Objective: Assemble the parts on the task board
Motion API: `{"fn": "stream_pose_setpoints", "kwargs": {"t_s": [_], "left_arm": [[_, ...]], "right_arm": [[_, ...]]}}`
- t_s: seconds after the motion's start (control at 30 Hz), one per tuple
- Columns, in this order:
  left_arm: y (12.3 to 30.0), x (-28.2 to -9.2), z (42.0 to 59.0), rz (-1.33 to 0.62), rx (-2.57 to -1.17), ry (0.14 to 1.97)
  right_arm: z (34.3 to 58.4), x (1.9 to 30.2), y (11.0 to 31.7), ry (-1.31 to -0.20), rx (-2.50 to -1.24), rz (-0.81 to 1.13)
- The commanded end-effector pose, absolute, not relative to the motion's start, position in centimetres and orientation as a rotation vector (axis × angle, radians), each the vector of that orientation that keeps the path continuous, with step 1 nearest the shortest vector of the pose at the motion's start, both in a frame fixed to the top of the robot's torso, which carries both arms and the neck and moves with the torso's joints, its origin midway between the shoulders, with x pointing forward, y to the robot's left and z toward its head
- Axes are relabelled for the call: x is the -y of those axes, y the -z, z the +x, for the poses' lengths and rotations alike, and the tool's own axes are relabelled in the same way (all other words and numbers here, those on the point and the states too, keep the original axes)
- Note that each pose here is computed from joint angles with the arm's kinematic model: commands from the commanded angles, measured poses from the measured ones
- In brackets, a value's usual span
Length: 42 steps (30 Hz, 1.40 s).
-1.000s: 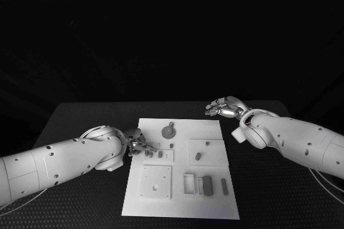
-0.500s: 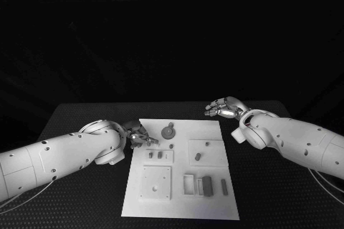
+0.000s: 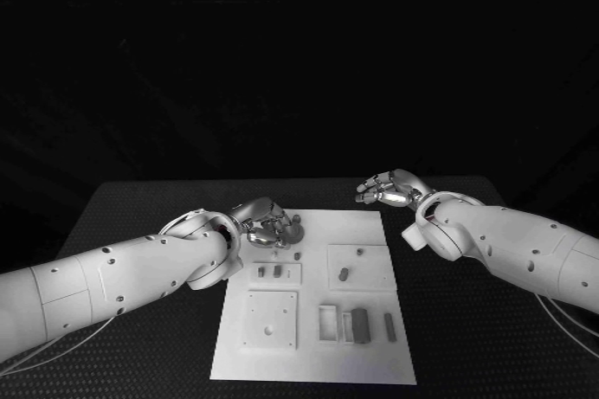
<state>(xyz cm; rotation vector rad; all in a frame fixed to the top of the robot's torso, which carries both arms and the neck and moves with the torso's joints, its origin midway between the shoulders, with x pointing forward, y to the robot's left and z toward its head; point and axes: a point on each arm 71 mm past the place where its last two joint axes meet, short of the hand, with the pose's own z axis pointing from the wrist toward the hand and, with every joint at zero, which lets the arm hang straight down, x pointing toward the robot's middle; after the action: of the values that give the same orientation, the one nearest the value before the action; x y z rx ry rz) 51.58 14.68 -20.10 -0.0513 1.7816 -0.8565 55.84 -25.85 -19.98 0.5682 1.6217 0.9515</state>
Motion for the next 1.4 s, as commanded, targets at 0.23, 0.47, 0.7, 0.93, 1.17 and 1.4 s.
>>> {"fn": "stream_pose_setpoints", "kwargs": {"t_s": [0.23,0.47,0.7,0.93,1.17,1.4], "left_arm": [[20.7,-12.6,51.4,0.184,-1.688,0.86],[21.5,-12.1,51.6,0.245,-1.705,0.811],[22.2,-11.6,51.7,0.284,-1.704,0.798],[22.7,-11.7,51.9,0.309,-1.745,0.751],[23.0,-11.7,52.1,0.309,-1.756,0.726],[23.5,-11.6,52.1,0.311,-1.771,0.724]], "right_arm": [[55.9,25.8,20.0,-0.957,-1.62,0.562],[55.8,25.8,19.9,-0.959,-1.62,0.561],[55.8,25.7,19.9,-0.961,-1.619,0.561],[55.7,25.6,19.9,-0.963,-1.62,0.56],[55.7,25.6,19.9,-0.964,-1.623,0.56],[55.7,25.5,19.9,-0.965,-1.623,0.559]]}}
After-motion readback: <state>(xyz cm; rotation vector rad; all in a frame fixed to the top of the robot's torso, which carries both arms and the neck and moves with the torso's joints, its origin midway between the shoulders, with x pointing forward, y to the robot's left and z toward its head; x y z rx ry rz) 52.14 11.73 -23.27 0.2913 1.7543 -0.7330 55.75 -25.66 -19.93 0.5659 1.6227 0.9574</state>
